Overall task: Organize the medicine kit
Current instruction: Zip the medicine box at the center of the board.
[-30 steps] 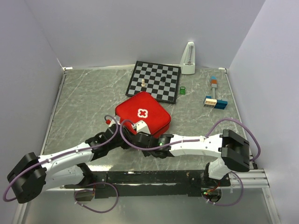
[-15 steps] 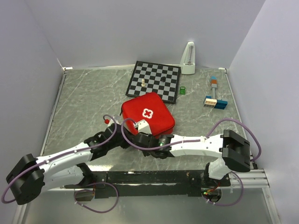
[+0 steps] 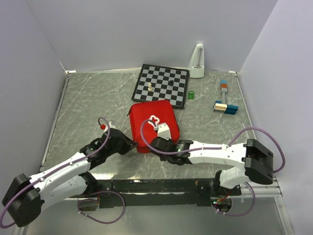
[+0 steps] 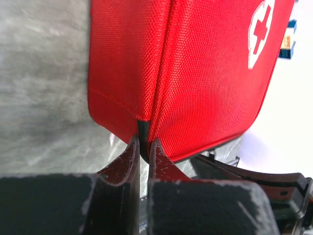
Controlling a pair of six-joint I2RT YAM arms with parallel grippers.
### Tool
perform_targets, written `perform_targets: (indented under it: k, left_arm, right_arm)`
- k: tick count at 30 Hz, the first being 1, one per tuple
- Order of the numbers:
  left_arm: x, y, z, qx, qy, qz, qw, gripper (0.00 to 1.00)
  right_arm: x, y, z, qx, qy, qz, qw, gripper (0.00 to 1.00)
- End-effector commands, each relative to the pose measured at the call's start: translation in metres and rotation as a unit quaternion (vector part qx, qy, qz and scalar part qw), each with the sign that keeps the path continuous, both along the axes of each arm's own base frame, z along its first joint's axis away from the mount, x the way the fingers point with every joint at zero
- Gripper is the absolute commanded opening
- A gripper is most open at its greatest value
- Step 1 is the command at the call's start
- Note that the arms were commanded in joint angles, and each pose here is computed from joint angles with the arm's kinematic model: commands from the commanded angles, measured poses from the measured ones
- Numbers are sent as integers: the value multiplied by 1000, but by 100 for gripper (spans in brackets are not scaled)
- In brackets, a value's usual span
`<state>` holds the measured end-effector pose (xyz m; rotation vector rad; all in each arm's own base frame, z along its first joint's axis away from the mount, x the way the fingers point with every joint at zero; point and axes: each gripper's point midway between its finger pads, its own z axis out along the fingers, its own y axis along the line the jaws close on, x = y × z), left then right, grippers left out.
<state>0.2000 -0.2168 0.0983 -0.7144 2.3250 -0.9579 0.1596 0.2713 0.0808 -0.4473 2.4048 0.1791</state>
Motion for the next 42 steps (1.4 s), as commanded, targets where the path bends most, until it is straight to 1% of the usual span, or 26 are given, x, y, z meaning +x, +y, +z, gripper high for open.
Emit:
perform_targets:
  k: [1, 7, 11, 16, 20, 28, 30, 32, 34, 35, 36, 37, 40, 42]
  left_arm:
    - [15, 54, -26, 91, -21, 71, 993, 1]
    - [12, 89, -32, 97, -18, 105, 990, 1]
    - [17, 108, -32, 111, -19, 129, 985, 1]
    - [26, 123, -33, 123, -16, 142, 982, 1]
    - [33, 128, -29, 125, -19, 144, 981, 1]
    - [33, 130, -34, 133, -17, 132, 982, 1]
    - [33, 130, -35, 135, -16, 130, 982, 1]
    - [33, 131, -36, 139, -10, 130, 982, 1]
    - [33, 131, -32, 140, -6, 132, 981, 1]
    - [33, 130, -28, 136, -8, 131, 982, 12]
    - [34, 128, -23, 129, -15, 129, 983, 33]
    - [35, 124, -15, 118, -26, 123, 985, 52]
    - [38, 115, 15, 77, -67, 118, 988, 96]
    - [38, 111, 33, 55, -85, 118, 988, 96]
  right_arm:
    - [3, -60, -1, -62, -1, -55, 997, 0]
    - [14, -93, -8, -59, 4, -92, 994, 0]
    - [20, -98, -10, -55, 3, -94, 994, 0]
    - [32, -95, -12, -48, -8, -85, 995, 0]
    - [54, -103, -7, -60, -27, -103, 993, 0]
    - [95, -108, 6, -41, -47, -122, 991, 0]
    - [105, -107, 6, -38, -41, -129, 990, 0]
    - [109, -103, 7, -33, -43, -127, 990, 0]
    - [106, -96, 11, -14, -46, -114, 992, 0]
    - [103, -94, 12, -9, -48, -108, 993, 0]
    - [100, -93, 13, -8, -48, -106, 993, 0]
    - [96, -92, 13, -7, -47, -101, 994, 0]
    - [86, -87, 10, -12, -40, -88, 995, 0]
    - [79, -82, 8, -14, -36, -77, 996, 0]
